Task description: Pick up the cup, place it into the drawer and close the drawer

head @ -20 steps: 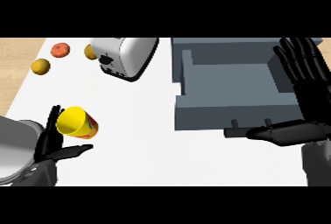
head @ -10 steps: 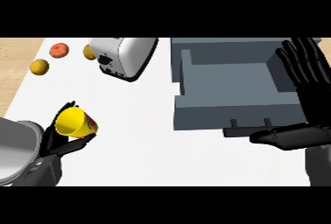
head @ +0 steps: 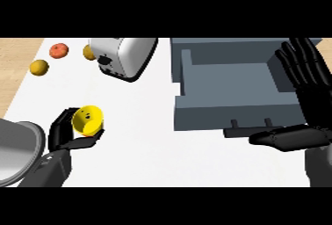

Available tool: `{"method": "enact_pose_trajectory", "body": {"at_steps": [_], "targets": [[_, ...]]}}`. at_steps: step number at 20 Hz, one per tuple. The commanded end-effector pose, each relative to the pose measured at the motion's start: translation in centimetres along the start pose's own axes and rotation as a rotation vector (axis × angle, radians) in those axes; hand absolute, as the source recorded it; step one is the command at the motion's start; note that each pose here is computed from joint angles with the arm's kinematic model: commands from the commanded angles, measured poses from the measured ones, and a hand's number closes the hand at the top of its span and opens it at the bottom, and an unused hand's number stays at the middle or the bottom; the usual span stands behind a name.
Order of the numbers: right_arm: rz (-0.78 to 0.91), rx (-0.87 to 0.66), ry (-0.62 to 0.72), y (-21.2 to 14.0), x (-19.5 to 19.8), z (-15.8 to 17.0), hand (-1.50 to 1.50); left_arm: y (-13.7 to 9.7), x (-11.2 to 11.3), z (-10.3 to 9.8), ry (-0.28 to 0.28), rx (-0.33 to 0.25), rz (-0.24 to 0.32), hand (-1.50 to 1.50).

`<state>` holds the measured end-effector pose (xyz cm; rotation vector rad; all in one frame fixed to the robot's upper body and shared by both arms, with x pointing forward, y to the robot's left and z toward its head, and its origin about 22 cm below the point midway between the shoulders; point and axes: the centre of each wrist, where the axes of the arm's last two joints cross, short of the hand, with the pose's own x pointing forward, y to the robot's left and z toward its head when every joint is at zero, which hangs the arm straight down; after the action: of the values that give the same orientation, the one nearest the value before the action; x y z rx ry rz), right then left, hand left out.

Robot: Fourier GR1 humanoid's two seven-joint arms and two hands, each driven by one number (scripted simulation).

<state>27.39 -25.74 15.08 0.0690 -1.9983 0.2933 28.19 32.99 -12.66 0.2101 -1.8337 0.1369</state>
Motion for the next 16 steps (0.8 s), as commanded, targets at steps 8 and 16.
{"method": "enact_pose_trajectory", "body": {"at_steps": [8, 16], "targets": [[0.003, -0.006, 0.0, -0.9, -0.5, 1.8, -1.5, -5.1, 1.0, -2.9, -0.237, -0.007, 0.211, 1.5], [0.037, -0.03, 0.042, -1.9, -0.5, 1.1, -1.5, -11.2, 5.9, -9.0, -0.302, -0.237, 0.264, 1.5]]}}
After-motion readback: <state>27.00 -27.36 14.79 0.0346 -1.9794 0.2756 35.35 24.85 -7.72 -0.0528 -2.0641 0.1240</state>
